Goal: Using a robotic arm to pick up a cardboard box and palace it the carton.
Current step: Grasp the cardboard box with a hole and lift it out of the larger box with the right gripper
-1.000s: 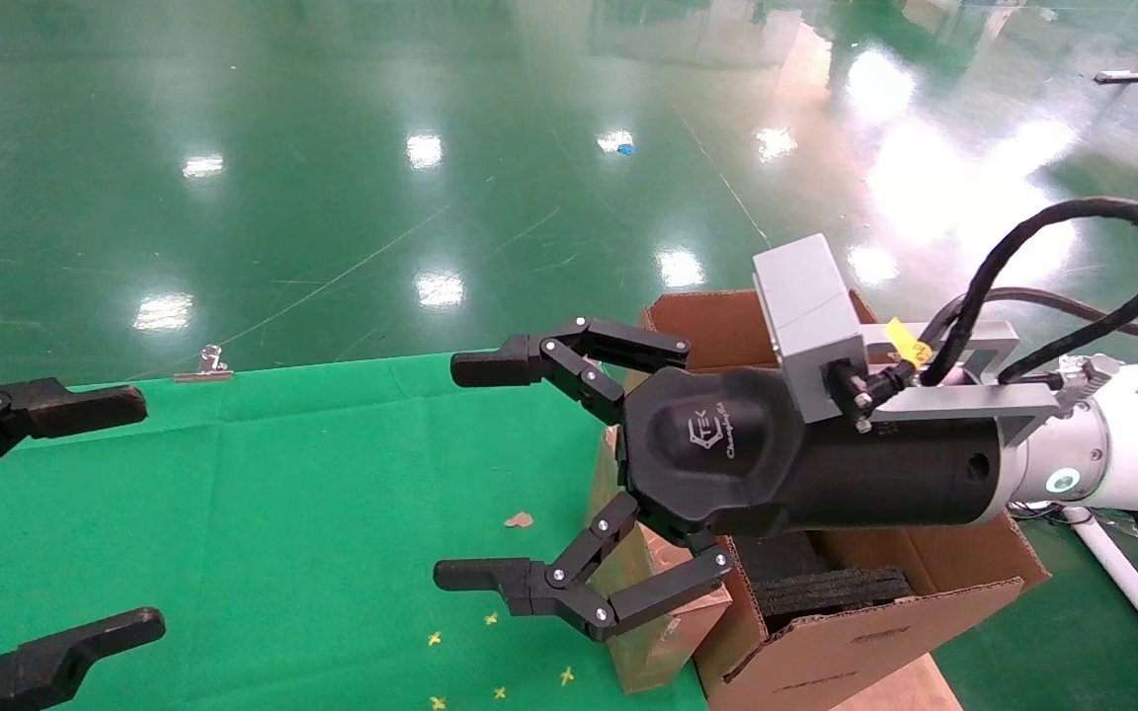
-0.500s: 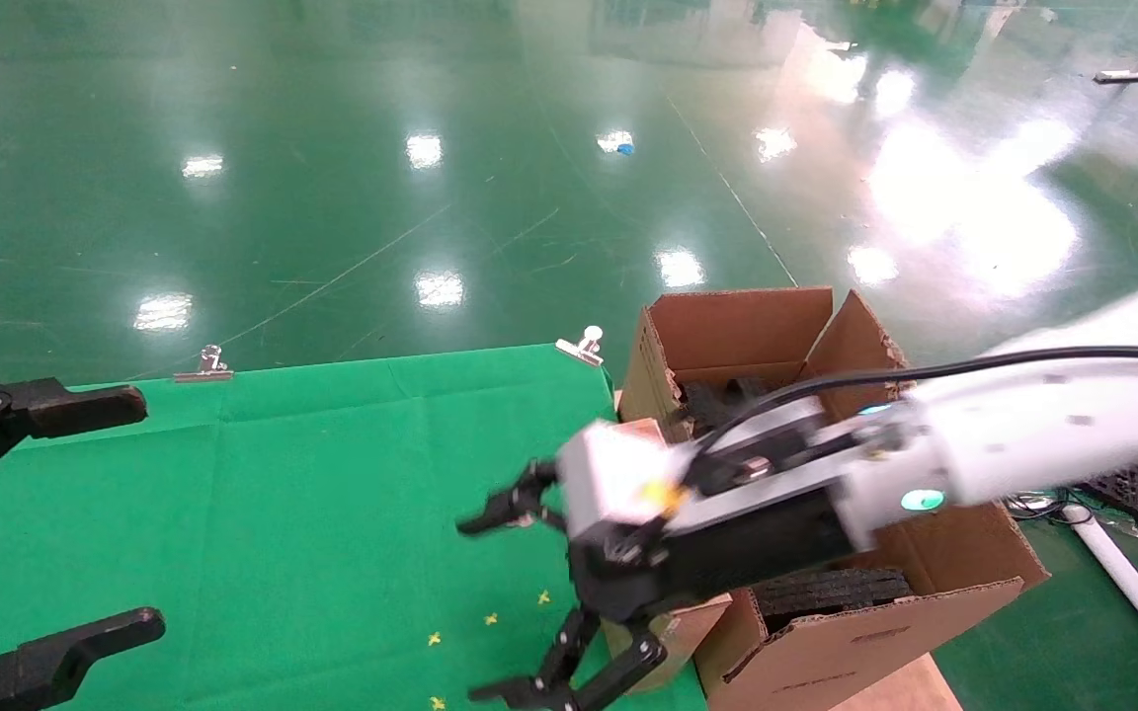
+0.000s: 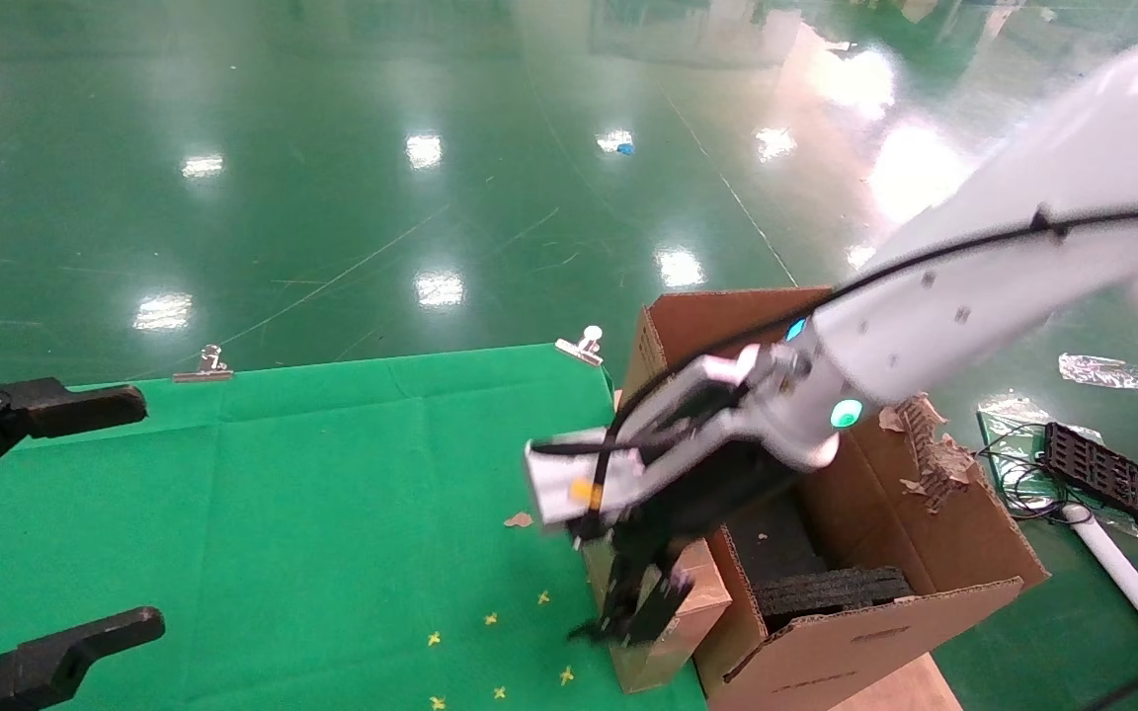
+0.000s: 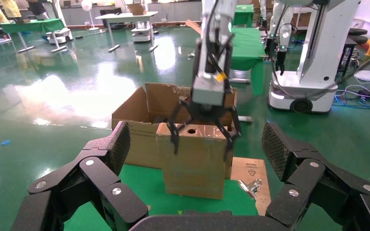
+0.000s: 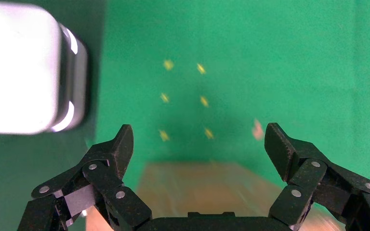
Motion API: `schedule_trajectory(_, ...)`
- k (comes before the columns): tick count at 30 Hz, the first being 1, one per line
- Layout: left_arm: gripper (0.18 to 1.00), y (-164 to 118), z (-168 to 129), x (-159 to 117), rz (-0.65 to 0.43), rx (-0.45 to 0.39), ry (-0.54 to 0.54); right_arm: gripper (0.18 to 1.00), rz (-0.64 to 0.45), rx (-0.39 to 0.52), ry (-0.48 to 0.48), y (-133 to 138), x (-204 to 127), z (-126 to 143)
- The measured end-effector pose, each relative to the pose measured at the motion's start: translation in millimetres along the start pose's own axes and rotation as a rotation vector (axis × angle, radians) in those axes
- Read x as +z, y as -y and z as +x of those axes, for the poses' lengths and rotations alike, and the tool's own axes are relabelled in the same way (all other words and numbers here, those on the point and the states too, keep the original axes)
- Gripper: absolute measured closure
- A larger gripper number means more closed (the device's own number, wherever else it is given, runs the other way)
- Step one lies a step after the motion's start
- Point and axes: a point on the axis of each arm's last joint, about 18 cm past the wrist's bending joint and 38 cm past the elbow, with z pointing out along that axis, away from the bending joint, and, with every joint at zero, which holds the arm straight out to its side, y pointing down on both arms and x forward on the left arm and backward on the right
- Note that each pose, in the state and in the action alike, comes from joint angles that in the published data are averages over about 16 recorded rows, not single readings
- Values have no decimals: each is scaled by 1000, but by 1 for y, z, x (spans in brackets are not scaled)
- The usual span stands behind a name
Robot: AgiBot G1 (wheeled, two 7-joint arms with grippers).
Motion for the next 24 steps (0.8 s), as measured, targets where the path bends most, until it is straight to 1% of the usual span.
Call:
schedule_trajectory(6, 184, 0, 0, 0, 0, 0, 0, 178, -133, 31, -45, -3, -29, 11)
schedule_trajectory(11, 184, 0, 0, 0, 0, 0, 0, 178, -227, 69, -59, -8, -44, 13)
schedule_trajectory(16, 184, 0, 0, 0, 0, 0, 0, 178, -305, 104, -45, -14, -46, 12)
schedule_trajectory(24, 184, 0, 0, 0, 0, 0, 0, 178, -397, 150, -19, -19, -39, 10)
